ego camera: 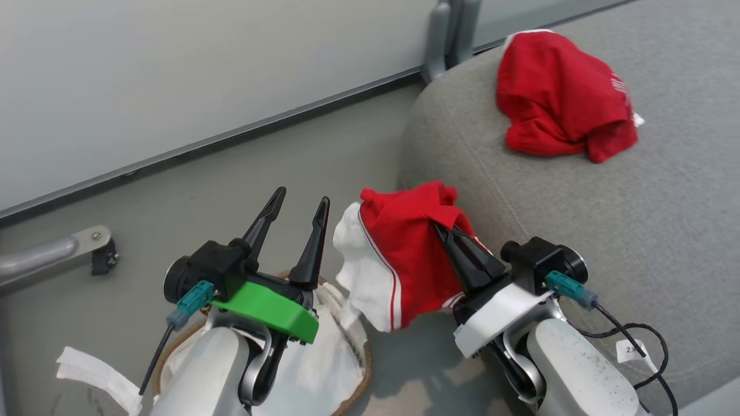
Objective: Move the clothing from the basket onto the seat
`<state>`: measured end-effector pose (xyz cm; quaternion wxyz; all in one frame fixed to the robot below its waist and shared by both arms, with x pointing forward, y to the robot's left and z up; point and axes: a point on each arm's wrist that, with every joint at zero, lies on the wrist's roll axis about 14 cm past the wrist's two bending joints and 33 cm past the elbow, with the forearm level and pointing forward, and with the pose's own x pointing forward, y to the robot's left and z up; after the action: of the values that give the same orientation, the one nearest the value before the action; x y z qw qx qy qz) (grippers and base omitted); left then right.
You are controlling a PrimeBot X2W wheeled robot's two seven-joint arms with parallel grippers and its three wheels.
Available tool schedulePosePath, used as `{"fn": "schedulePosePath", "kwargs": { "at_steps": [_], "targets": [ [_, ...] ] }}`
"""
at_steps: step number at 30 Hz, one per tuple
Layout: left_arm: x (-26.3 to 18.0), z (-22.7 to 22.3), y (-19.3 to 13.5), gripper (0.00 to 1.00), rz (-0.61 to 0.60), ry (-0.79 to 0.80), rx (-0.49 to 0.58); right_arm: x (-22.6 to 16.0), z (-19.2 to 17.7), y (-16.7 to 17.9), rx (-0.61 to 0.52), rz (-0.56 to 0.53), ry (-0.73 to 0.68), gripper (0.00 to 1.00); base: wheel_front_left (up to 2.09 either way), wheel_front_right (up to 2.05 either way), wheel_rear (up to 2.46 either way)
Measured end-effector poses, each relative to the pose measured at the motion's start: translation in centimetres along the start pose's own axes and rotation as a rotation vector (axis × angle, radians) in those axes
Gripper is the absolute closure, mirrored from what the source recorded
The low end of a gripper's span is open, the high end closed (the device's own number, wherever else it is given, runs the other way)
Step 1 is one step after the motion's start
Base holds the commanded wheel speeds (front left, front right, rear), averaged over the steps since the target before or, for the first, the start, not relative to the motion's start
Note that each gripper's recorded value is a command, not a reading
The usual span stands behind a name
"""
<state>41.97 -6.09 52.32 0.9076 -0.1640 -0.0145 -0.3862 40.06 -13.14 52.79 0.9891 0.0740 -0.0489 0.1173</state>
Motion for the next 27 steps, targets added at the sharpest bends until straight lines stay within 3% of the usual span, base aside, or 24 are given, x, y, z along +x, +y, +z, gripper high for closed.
{"fn": "schedulePosePath", "kwargs": {
  "at_steps": [11, 14, 17, 27],
  "targets": [
    [2.6, -5.3, -7.0, 0.00, -0.222, 0.121, -0.083, -5.7, 4.4, -9.0, -0.131, -0.305, -0.088, 1.00, 0.00, 0.00, 0.00],
    [3.2, -6.0, -7.9, 0.00, -0.255, 0.134, -0.103, -6.2, 5.0, -10.3, -0.180, -0.343, -0.086, 1.00, 0.00, 0.00, 0.00],
    [3.5, -6.8, -8.1, 0.00, -0.274, 0.149, -0.119, -5.5, 6.6, -11.5, -0.269, -0.340, -0.099, 1.00, 0.00, 0.00, 0.00],
    [4.2, -9.3, -4.9, 0.00, -0.258, 0.178, -0.138, 1.6, 18.2, -15.1, -0.669, -0.254, -0.248, 1.00, 0.00, 0.00, 0.00]
  ]
}}
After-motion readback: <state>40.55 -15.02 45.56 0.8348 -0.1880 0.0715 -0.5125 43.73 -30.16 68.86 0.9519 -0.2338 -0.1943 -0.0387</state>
